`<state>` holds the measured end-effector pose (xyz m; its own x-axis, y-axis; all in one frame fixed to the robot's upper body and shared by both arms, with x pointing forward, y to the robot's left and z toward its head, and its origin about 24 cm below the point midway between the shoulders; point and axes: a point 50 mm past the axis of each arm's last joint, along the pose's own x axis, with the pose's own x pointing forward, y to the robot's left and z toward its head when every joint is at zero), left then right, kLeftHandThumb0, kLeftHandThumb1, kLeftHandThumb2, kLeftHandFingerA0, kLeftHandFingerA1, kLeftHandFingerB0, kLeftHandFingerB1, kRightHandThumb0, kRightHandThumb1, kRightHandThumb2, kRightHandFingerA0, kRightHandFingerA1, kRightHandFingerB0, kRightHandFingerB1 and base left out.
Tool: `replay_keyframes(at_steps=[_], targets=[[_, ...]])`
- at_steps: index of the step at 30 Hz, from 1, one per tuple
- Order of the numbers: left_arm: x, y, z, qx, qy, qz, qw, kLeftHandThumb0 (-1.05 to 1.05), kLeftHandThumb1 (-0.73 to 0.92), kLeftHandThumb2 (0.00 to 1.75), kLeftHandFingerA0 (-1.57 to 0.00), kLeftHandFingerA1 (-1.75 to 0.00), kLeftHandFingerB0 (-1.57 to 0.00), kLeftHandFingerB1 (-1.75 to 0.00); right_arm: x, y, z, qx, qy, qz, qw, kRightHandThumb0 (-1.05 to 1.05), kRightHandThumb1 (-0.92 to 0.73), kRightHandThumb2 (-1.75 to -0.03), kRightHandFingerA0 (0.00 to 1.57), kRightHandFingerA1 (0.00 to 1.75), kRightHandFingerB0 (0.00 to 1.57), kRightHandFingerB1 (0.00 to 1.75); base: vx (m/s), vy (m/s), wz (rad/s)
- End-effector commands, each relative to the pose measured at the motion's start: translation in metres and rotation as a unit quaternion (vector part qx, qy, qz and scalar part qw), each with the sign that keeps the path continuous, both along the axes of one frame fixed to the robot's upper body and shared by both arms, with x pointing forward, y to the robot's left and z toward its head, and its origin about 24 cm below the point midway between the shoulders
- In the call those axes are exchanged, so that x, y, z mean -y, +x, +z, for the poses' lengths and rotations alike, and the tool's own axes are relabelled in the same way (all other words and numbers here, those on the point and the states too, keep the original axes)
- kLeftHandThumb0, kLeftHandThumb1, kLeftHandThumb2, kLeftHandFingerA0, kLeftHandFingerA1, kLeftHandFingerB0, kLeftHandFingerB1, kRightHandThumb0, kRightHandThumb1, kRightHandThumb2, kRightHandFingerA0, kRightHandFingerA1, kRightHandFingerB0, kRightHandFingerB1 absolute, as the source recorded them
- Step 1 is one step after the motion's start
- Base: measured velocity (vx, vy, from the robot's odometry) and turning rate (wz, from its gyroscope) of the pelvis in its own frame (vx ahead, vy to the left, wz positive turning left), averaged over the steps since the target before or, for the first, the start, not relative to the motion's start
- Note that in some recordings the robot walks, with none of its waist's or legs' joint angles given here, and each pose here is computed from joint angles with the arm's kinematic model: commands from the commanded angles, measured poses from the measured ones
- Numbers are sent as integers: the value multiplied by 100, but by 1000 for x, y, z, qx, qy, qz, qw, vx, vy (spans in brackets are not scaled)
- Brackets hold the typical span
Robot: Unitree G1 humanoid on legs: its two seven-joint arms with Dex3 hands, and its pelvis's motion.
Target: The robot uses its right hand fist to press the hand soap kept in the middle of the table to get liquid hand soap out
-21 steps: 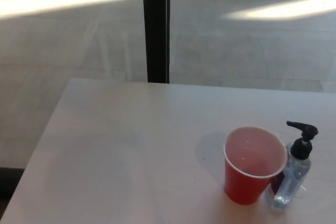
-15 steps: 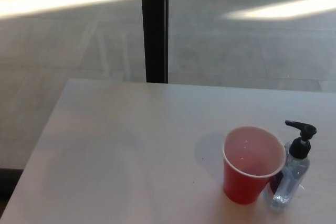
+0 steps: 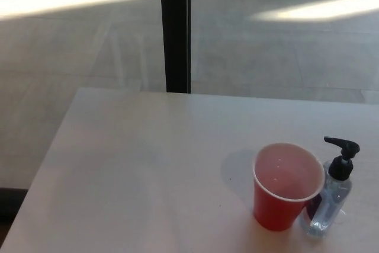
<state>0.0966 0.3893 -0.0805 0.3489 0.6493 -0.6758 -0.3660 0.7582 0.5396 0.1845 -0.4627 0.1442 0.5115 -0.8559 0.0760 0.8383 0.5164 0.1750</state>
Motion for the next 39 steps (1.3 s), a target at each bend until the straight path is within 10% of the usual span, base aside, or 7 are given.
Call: replay_keyframes(at_steps=[1,2,8,13,16,21,39], targets=[[-12,-6,8,-11,20,21,1000,-22,45,96,-68,-85,-53,-76,-50,35,63,102,-46,114,987,-52,-25,-99,148,115,137,81,0,0,0],[-12,-6,7,-11,15,24,1000,-22,45,97,-67,-85,-49,-75,-61,38,72,108,-62,129,984,-42,-25,-104,143,130,123,108,0,0,0],[-12,-6,6,-13,16,24,1000,-22,45,98,-67,-84,-49,-74,-122,55,114,139,-110,238,955,-38,-33,-123,117,155,106,120,0,0,0],[-11,-6,6,-12,19,22,1000,-21,45,97,-72,-87,-49,-74,-159,69,133,155,-81,388,905,-15,-74,-111,97,175,61,151,0,0,0],[-12,-7,5,-10,18,33,999,-21,44,98,-72,-87,-47,-74,-173,81,134,122,-95,453,878,-8,-66,-126,99,175,67,168,0,0,0],[-12,-8,5,-15,19,24,999,-22,46,98,-70,-85,-45,-72,-194,94,110,76,-85,497,860,-16,-53,-125,97,175,76,145,0,0,0],[-13,-6,6,-18,24,24,999,-23,46,98,-70,-85,-46,-73,-230,101,47,-33,-48,556,829,-15,-60,-122,100,175,69,161,0,0,0]])
